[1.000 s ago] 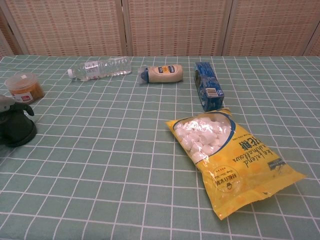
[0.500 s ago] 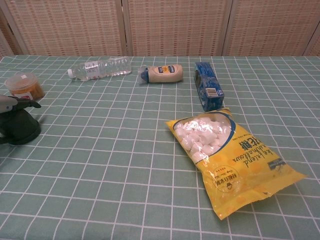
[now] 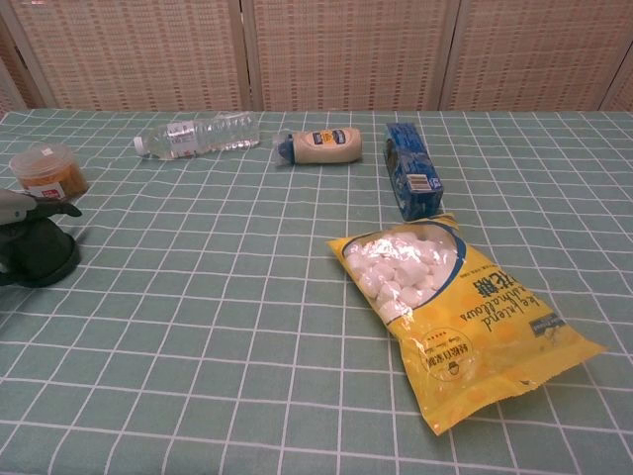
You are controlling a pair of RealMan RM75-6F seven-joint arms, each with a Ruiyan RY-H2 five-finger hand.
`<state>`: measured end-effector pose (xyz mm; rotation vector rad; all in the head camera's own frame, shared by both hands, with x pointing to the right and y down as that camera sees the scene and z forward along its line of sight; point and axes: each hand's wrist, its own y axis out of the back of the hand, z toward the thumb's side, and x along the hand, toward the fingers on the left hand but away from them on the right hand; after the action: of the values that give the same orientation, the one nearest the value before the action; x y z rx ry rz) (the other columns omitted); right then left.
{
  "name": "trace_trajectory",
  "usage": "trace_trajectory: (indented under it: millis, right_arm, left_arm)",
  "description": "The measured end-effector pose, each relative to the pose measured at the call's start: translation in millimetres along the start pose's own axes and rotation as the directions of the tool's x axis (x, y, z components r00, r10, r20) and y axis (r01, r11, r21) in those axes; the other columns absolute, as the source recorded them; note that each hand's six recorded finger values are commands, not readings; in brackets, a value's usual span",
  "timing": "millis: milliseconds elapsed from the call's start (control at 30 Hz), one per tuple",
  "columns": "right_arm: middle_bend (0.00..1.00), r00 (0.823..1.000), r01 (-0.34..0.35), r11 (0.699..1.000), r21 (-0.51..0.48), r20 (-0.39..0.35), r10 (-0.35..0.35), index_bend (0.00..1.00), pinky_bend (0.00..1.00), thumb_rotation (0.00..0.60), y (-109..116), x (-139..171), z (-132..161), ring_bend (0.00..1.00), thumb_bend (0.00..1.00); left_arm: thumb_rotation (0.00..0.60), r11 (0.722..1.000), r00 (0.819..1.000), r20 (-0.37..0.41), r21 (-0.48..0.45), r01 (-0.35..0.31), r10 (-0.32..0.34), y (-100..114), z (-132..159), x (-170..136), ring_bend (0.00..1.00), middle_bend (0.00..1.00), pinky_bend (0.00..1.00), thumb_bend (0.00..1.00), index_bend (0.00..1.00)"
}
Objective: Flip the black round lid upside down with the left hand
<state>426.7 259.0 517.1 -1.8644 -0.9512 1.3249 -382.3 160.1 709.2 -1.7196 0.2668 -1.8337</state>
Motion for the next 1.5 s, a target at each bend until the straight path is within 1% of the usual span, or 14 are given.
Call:
trace_trajectory:
  millis: [267, 433, 567, 800, 933, 1033, 1167, 1500]
  right_arm:
    - [0.00, 1.000, 0.002, 1.000, 0.009, 0.006, -0.002, 0.00, 0.00, 0.600, 1.2, 0.5, -0.9, 0.00, 0.17]
    - [0.00, 1.000, -0.014, 1.000, 0.013, 0.018, 0.014, 0.00, 0.00, 0.600, -0.2, 1.1, -1.8, 0.00, 0.17]
    - [0.00, 1.000, -0.012, 1.000, 0.014, 0.019, 0.011, 0.00, 0.00, 0.600, 0.9, 1.4, -1.2, 0.00, 0.17]
    - [0.00, 1.000, -0.012, 1.000, 0.015, 0.024, 0.011, 0.00, 0.00, 0.600, 0.7, 0.5, -1.6, 0.00, 0.17]
    - [0.00, 1.000, -0.010, 1.000, 0.013, 0.024, 0.010, 0.00, 0.00, 0.600, 0.8, 0.4, -1.7, 0.00, 0.17]
    - [0.00, 1.000, -0.010, 1.000, 0.014, 0.025, 0.009, 0.00, 0.00, 0.600, 0.6, 0.2, -2.0, 0.00, 0.17]
    - [0.00, 1.000, -0.013, 1.000, 0.003, 0.010, 0.013, 0.00, 0.00, 0.600, -0.7, 0.3, 0.3, 0.00, 0.17]
    - [0.00, 1.000, -0.017, 1.000, -0.005, 0.008, 0.017, 0.00, 0.00, 0.600, 0.0, 0.8, -0.7, 0.00, 0.17]
  left_arm:
    - [0.600, 0.997, 1.000, 0.008, -0.071, 0.014, -0.014, 5.6, 0.0, 0.6, 0.00, 0.00, 0.12, 0.38, 0.00]
    - [0.600, 0.997, 1.000, 0.008, -0.080, 0.007, -0.007, 8.3, -1.9, 3.9, 0.00, 0.00, 0.11, 0.36, 0.00]
    - [0.600, 0.995, 1.000, 0.012, -0.095, 0.006, -0.004, 10.0, -1.5, 6.6, 0.00, 0.00, 0.09, 0.33, 0.00]
    - [0.600, 0.993, 1.000, -0.001, -0.113, 0.031, -0.031, 7.0, -4.0, 6.9, 0.00, 0.00, 0.08, 0.30, 0.00]
    - [0.600, 0.992, 1.000, 0.000, -0.123, 0.029, -0.029, 8.4, -3.1, 6.4, 0.00, 0.00, 0.08, 0.30, 0.00]
    - [0.600, 0.992, 1.000, 0.010, -0.129, 0.017, -0.016, 11.4, -1.2, 5.0, 0.00, 0.00, 0.07, 0.29, 0.00]
    - [0.600, 0.996, 0.999, 0.032, -0.092, -0.013, 0.016, 16.7, 3.8, -1.3, 0.00, 0.00, 0.06, 0.29, 0.00]
    - [0.600, 0.994, 0.994, -0.007, -0.004, -0.112, 0.112, 21.4, -3.9, -6.6, 0.00, 0.01, 0.06, 0.28, 0.00]
